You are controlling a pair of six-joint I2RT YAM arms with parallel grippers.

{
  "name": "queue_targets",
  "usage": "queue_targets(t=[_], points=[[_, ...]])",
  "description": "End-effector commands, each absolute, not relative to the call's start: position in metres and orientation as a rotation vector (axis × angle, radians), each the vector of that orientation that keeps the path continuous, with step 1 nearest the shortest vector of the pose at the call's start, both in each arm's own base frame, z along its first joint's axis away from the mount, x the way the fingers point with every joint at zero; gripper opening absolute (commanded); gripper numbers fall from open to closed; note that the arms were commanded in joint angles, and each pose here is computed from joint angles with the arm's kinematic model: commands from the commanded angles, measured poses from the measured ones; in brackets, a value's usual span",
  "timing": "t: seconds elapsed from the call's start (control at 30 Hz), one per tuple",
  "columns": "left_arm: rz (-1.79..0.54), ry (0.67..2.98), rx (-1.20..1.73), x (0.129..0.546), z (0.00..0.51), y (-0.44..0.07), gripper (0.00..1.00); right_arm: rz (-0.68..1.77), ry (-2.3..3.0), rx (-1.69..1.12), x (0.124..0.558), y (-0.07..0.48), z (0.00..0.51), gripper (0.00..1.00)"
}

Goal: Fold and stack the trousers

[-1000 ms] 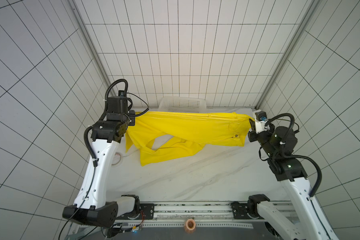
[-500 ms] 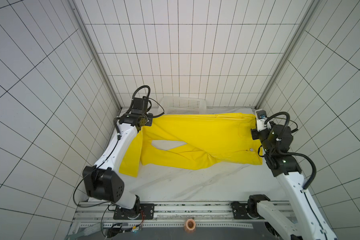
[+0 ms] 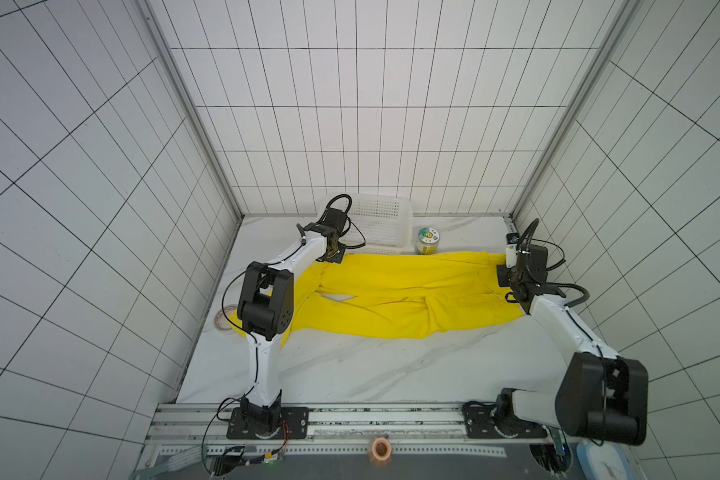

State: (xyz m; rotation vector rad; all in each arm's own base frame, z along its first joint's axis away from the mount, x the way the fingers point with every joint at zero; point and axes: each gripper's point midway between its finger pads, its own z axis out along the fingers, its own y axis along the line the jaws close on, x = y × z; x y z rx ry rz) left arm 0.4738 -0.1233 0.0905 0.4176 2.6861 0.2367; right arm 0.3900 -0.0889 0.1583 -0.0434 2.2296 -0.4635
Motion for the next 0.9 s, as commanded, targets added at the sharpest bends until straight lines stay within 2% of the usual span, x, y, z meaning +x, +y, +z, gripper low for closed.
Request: queue_targets(t=[0.0,0.17,0.33,0.5,0.7,0.73,0.77,0.83,0.87], points=[[0.287,2.709,0.394,0.467,0.097,-0.110,0.21,-0.504,2.247,0.063,0.399,-0.109,0.147,0.01],[0.284,2.713,0.357,0.455,0.115,-0.096,0.34,-0.484,2.296,0.070,0.421,-0.113,0.133,0.11],[0.256,2.751,0.317,0.433,0.129,-0.080,0.44,-0.469,2.333,0.068,0.441,-0.115,0.126,0.29],[0.289,2.842,0.312,0.384,0.128,-0.057,0.49,-0.474,2.348,0.065,0.449,-0.119,0.137,0.47],[0.334,2.923,0.246,0.323,0.124,-0.034,0.53,-0.282,2.333,0.065,0.442,-0.095,0.170,0.70],[0.326,2.934,0.235,0.312,0.122,-0.035,0.53,-0.240,2.328,0.067,0.438,-0.089,0.176,0.78],[0.315,2.940,0.218,0.304,0.121,-0.035,0.54,-0.207,2.322,0.073,0.433,-0.084,0.181,0.79],[0.261,2.946,0.079,0.289,0.114,-0.030,0.62,-0.120,2.321,0.075,0.416,-0.070,0.187,0.80],[0.228,2.948,0.007,0.285,0.110,-0.029,0.62,-0.076,2.312,0.080,0.409,-0.064,0.190,0.80]])
